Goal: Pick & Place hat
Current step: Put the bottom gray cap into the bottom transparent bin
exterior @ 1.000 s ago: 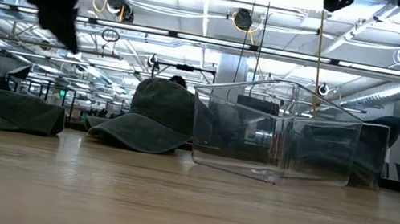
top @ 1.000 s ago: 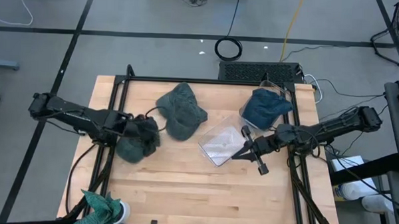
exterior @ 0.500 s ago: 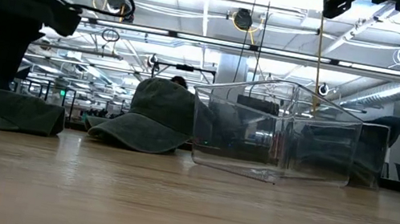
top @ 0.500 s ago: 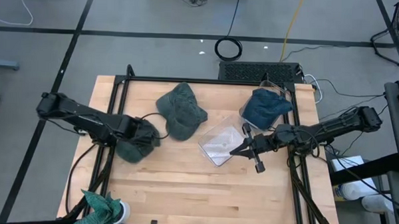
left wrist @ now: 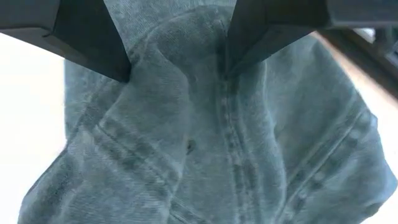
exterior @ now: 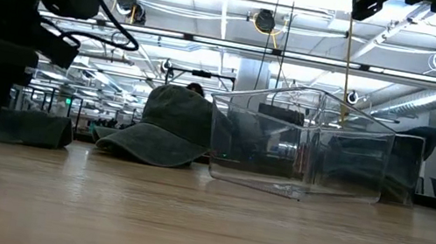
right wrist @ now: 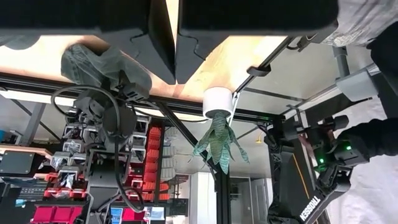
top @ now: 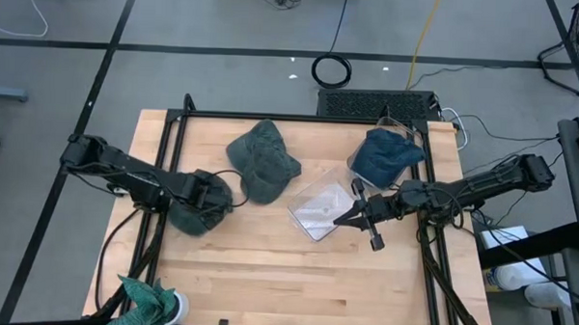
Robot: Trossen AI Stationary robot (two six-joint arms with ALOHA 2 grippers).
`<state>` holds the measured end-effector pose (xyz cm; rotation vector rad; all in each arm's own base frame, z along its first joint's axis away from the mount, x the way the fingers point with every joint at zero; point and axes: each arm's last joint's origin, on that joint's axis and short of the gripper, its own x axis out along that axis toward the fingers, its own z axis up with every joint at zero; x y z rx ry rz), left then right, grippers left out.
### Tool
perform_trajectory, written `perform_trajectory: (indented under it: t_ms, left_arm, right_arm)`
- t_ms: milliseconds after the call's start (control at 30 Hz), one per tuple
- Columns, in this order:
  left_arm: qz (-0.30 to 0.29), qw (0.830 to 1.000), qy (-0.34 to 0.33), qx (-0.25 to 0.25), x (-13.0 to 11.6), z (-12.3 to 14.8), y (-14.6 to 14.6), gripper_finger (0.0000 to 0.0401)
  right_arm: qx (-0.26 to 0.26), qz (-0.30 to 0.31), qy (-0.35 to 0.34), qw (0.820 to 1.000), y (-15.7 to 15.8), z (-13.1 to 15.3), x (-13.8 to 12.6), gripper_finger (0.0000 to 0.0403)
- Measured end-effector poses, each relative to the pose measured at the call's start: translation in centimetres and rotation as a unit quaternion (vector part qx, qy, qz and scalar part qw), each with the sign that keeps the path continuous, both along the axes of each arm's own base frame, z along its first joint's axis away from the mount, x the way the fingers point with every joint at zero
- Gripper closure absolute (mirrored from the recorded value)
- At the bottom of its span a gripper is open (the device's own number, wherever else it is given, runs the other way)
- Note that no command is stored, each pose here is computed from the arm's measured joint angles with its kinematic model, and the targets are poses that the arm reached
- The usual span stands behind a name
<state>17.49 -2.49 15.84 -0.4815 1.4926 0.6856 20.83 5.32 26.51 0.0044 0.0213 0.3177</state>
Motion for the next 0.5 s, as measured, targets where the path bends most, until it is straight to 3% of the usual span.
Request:
perform_trajectory:
  t_ms: [133, 233, 500]
  left_arm:
    - [0.0, 1.0, -0.017, -0.003, 0.07, -0.57, 0.0, 0.013]
    - [0.001, 1.0, -0.02, -0.006, 0.11, -0.6, -0.03, 0.0156]
    - [-0.019, 1.0, -0.019, -0.01, 0.15, -0.6, -0.06, 0.0312]
  right_arm:
    - [0.0, 0.0, 0.0, 1.0, 0.0, 0.01, 0.0, 0.0403]
    - [0.0, 0.0, 0.0, 1.0, 0.0, 0.01, 0.0, 0.0403]
    - [-0.001, 0.0, 0.003, 1.0, 0.0, -0.06, 0.0, 0.0403]
